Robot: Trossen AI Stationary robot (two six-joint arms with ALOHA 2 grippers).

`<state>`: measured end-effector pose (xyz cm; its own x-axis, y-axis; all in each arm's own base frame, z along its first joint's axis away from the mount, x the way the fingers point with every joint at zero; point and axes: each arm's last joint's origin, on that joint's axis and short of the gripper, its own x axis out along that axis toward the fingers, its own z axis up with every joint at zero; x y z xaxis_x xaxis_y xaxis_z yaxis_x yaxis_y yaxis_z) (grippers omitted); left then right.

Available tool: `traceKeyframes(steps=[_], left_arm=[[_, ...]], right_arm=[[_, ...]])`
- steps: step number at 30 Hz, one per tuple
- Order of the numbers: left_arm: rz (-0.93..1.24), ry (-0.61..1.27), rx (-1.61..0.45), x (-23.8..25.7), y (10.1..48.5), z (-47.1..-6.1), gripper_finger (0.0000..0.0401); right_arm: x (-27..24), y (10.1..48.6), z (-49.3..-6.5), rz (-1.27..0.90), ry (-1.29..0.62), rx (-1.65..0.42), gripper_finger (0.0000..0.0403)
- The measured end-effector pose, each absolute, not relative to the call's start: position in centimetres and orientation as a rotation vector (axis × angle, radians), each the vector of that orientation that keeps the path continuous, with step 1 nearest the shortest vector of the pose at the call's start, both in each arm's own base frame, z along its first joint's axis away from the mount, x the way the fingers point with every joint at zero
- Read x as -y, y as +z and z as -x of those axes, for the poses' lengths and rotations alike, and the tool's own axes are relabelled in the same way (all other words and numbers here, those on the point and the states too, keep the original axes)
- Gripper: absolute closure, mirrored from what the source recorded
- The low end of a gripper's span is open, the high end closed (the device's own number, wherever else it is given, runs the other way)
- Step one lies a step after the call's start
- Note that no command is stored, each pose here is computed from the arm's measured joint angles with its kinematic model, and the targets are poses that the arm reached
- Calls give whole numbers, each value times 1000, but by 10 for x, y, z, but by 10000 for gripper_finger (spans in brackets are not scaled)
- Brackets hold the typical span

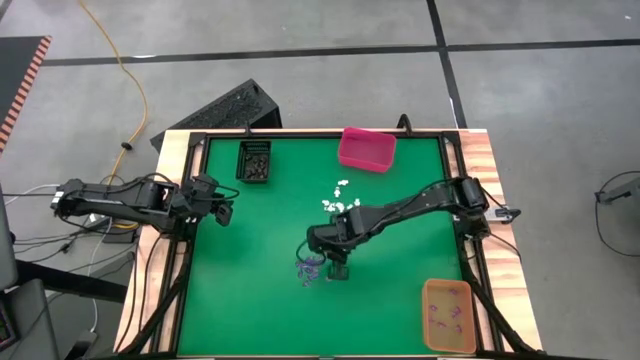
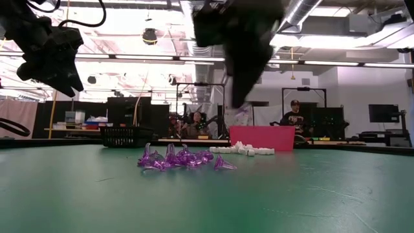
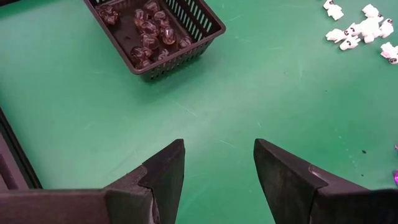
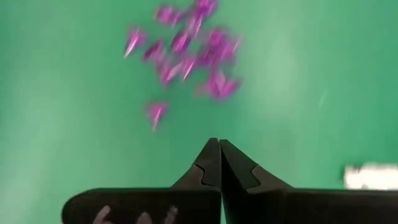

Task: Sort Halloween decoration
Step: Put the pink witch hat toy into the orange bin

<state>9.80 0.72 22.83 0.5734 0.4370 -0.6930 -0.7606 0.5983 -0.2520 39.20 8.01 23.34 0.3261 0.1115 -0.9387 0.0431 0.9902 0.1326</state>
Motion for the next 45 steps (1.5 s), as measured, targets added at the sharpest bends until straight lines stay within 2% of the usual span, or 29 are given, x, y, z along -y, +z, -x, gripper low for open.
traceKeyframes(steps=[5, 9, 16, 22, 27, 33, 37, 45], left_arm=[[585, 738, -632, -7, 228, -98, 218], [586, 736, -630, -7, 228, -98, 218], [588, 732, -621, -7, 229, -99, 218], [599, 724, -591, -7, 231, -101, 218], [603, 722, -584, -7, 231, -102, 218], [610, 724, -582, -7, 231, -102, 218], [611, 725, -580, -7, 231, -102, 218], [602, 740, -570, -7, 232, -102, 218]], right_arm=[[-111, 252, -364, -153, 43, -1388, 387], [-136, 276, -335, -212, 31, -1413, 387], [-165, 316, -274, -334, -163, -1424, 387], [-184, 335, -219, -437, -348, -1485, 387], [-200, 338, -188, -485, -436, -1499, 387], [-214, 323, -147, -629, -514, -1530, 387], [-222, 318, -123, -774, -519, -1506, 387], [-228, 294, -93, -914, -533, -1509, 387]])
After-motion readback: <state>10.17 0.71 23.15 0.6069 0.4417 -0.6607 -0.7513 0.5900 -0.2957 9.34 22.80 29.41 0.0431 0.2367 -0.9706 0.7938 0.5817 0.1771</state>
